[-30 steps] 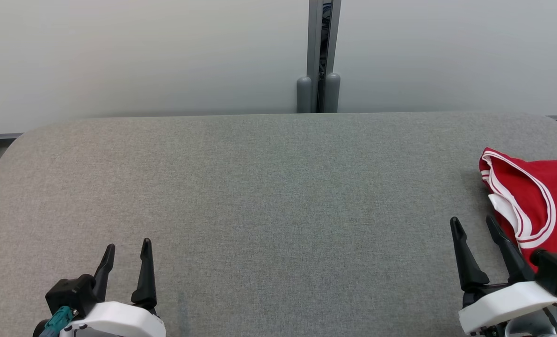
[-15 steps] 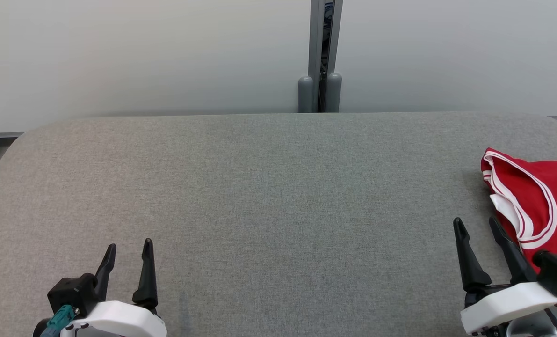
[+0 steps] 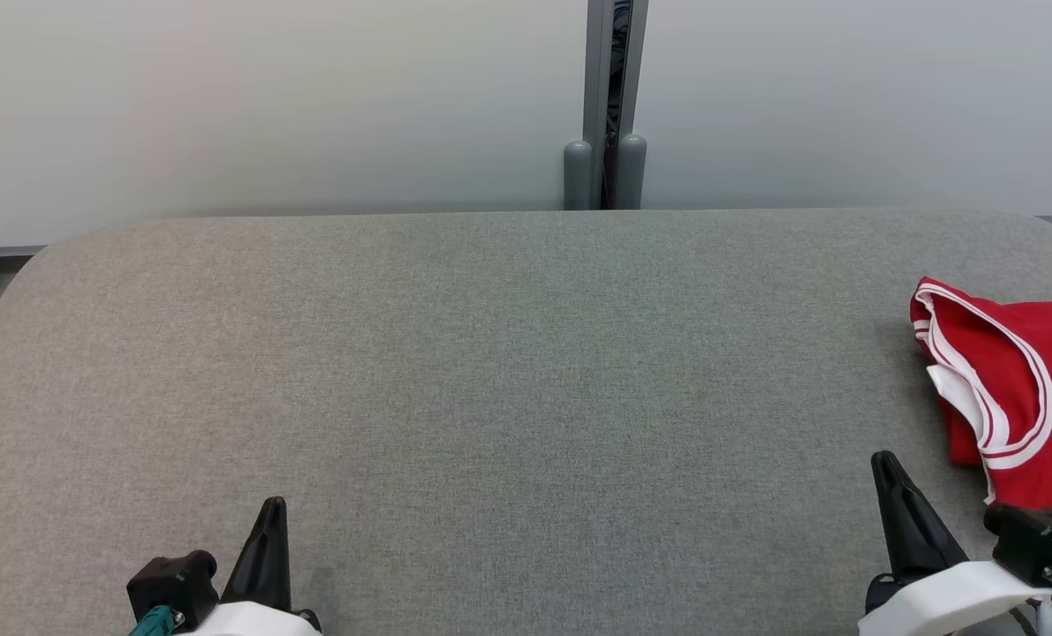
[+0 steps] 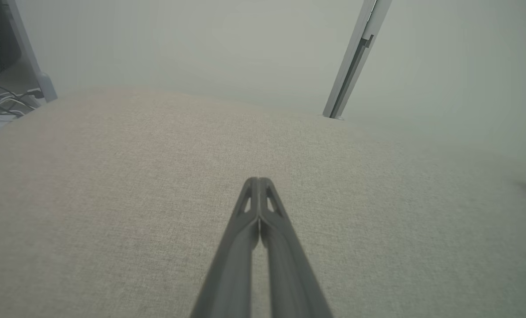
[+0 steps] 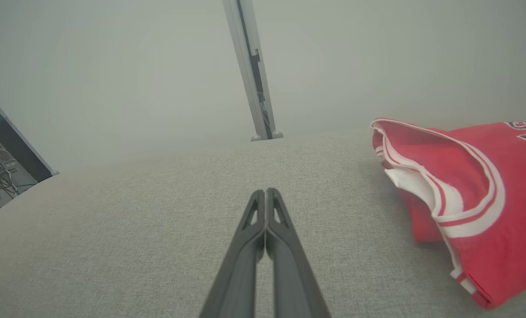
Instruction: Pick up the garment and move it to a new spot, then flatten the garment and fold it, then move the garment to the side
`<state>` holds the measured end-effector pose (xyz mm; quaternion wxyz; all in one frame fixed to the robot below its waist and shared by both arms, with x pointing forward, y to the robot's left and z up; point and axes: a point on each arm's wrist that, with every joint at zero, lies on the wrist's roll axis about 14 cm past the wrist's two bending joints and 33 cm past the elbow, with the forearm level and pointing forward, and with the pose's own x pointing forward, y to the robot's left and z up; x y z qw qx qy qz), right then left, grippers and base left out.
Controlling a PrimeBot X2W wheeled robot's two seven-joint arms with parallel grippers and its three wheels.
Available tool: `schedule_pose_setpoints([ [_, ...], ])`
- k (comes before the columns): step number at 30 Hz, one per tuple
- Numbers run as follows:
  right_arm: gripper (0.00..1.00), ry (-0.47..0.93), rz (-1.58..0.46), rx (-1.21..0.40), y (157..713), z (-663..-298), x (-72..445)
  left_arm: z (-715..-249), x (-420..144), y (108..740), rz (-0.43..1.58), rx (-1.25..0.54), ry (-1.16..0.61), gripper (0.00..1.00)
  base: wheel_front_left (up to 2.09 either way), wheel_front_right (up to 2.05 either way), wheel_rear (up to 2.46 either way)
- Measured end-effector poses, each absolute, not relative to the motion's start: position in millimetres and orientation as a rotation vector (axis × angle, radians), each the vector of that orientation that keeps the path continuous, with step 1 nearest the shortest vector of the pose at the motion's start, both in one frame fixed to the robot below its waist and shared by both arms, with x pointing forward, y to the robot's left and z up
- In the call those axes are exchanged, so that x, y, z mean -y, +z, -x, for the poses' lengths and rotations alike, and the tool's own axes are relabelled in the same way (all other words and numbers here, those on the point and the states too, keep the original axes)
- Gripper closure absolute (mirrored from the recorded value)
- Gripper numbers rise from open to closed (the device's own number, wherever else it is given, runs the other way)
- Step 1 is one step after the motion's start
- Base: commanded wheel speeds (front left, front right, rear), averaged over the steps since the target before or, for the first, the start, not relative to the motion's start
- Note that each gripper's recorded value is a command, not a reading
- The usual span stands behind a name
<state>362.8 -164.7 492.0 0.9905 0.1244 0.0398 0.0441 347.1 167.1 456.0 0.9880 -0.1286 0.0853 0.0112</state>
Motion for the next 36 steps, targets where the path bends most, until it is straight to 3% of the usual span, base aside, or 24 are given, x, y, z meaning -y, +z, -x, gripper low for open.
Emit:
schedule_pose_setpoints([
  [36,1.0,-0.008,-0.804,-0.113,483.9,-369.0,188.0,-361.3,-168.1,452.9,0.809,-0.246,0.077,1.0,0.0,0.0,0.0],
])
